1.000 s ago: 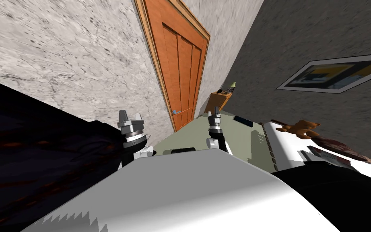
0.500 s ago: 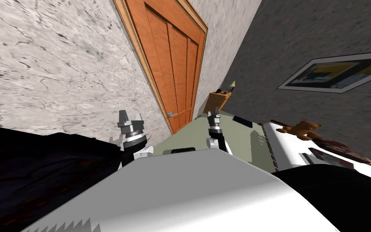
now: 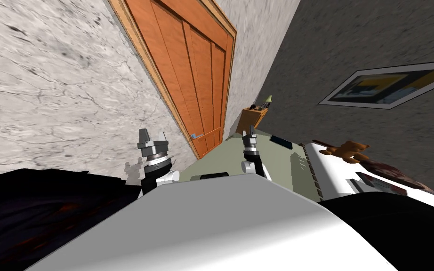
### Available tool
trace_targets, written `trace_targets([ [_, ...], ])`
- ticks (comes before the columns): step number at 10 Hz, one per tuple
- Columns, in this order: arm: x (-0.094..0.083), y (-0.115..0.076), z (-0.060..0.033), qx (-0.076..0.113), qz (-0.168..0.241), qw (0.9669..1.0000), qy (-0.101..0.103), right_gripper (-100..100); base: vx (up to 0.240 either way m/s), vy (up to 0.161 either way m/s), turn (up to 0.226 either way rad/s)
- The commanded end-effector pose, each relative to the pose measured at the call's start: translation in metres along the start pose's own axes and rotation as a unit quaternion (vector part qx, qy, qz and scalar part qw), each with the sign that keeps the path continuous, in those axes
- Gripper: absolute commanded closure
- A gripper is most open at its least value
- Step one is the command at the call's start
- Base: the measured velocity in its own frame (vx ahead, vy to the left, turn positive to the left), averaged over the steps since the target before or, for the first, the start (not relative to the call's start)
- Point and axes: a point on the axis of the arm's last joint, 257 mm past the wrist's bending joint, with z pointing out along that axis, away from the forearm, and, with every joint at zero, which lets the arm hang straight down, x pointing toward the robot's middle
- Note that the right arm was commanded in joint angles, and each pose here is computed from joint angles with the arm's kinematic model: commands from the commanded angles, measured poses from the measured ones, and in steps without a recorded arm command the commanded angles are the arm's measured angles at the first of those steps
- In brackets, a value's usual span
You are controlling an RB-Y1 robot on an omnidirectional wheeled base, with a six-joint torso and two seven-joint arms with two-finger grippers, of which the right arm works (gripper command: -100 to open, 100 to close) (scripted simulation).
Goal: Pull the door open
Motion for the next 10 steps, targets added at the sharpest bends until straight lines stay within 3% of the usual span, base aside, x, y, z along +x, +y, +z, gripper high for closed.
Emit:
trace_targets([
  [1,0.001,-0.002,-0.0001,0.001,-0.001,1.0,0.003,-100,0.085,-0.147,-0.042],
  [6,0.003,-0.014,-0.0005,0.008,-0.005,0.9999,0.012,-100,0.091,-0.162,-0.037],
  [10,0.006,-0.037,-0.0018,0.021,-0.01,0.9994,0.026,-100,0.005,-0.262,-0.019],
])
